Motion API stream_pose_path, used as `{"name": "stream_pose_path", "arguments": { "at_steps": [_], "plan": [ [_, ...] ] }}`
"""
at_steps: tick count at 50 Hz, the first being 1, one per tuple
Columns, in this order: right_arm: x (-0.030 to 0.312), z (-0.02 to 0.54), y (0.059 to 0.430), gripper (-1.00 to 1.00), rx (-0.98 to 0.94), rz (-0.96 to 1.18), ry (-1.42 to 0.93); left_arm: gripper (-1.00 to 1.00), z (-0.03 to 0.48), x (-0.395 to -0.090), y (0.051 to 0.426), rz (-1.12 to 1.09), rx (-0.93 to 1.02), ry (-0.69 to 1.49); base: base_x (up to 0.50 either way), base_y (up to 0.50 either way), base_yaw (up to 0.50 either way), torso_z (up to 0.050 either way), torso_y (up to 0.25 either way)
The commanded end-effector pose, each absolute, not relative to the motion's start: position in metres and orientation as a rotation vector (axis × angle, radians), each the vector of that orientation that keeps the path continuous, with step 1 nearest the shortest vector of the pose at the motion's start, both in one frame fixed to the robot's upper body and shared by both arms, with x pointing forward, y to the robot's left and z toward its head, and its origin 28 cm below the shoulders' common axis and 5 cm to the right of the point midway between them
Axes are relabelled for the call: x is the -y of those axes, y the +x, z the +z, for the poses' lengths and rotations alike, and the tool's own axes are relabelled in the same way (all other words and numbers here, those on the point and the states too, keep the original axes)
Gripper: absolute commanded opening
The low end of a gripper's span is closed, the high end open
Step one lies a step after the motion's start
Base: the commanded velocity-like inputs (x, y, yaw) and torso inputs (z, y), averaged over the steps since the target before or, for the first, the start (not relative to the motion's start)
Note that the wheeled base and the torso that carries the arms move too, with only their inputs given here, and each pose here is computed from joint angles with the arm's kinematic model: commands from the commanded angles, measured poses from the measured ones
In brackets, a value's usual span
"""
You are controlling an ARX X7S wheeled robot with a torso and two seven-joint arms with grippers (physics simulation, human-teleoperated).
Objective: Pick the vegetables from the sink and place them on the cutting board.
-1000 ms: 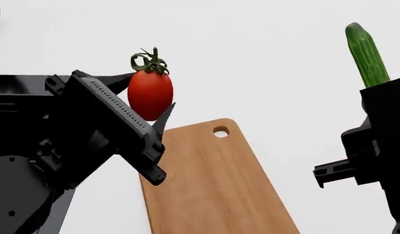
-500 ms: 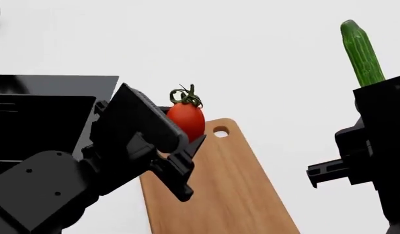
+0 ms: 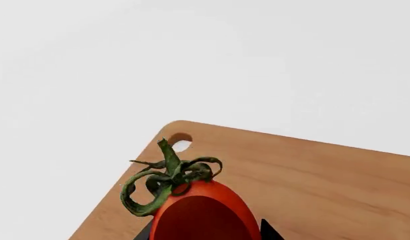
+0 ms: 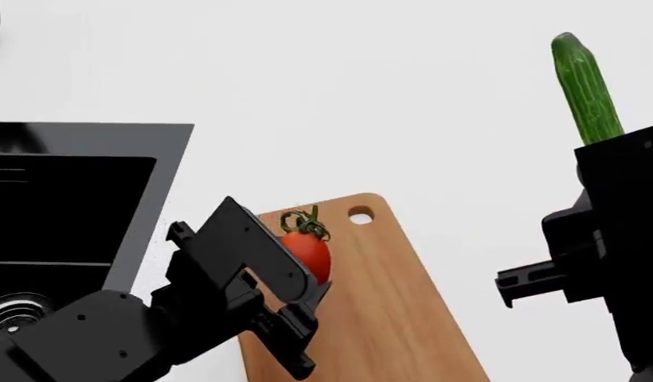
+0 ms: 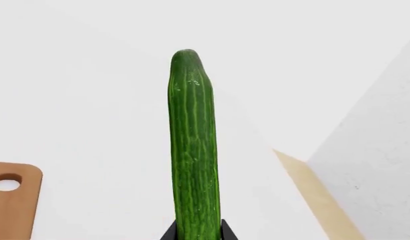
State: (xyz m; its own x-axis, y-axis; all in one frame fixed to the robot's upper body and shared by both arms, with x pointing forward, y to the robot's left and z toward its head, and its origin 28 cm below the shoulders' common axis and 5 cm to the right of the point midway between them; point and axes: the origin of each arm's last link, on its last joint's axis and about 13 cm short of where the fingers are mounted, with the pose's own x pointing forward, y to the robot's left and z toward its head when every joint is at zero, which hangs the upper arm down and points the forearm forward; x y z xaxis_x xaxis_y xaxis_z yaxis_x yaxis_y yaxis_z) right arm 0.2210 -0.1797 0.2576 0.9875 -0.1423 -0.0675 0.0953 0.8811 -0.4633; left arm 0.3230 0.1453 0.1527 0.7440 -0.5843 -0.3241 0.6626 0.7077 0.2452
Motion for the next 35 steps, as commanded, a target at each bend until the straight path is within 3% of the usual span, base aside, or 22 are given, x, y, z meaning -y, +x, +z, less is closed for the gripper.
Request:
{"name": "stream_pose_path", "arguments": {
  "at_steps": [1, 15, 16, 29, 35],
  "plan": [
    [0.180, 0.259, 0.220, -1.00, -0.088, -0.130, -0.473, -1.00, 0.139, -0.146, 0.320, -0.688, -0.285, 0.373, 0.00, 0.00, 0.00, 0.000, 0.000],
    [0.181, 0.257, 0.219, -1.00, -0.086, -0.126, -0.468, -1.00, 0.140, -0.147, 0.319, -0.670, -0.284, 0.396, 0.00, 0.00, 0.00, 0.000, 0.000],
    [0.181, 0.257, 0.219, -1.00, -0.086, -0.126, -0.468, 1.00, 0.140, -0.147, 0.319, -0.665, -0.278, 0.398, 0.00, 0.00, 0.00, 0.000, 0.000],
    [0.178, 0.259, 0.217, -1.00, -0.090, -0.112, -0.473, 1.00, 0.162, -0.148, 0.320, -0.636, -0.189, 0.356, 0.00, 0.00, 0.00, 0.000, 0.000],
    [0.169, 0.270, 0.215, -1.00, -0.190, -0.055, -0.387, 1.00, 0.190, -0.152, 0.313, -0.622, -0.086, 0.311, 0.00, 0.00, 0.00, 0.000, 0.000]
  ]
}}
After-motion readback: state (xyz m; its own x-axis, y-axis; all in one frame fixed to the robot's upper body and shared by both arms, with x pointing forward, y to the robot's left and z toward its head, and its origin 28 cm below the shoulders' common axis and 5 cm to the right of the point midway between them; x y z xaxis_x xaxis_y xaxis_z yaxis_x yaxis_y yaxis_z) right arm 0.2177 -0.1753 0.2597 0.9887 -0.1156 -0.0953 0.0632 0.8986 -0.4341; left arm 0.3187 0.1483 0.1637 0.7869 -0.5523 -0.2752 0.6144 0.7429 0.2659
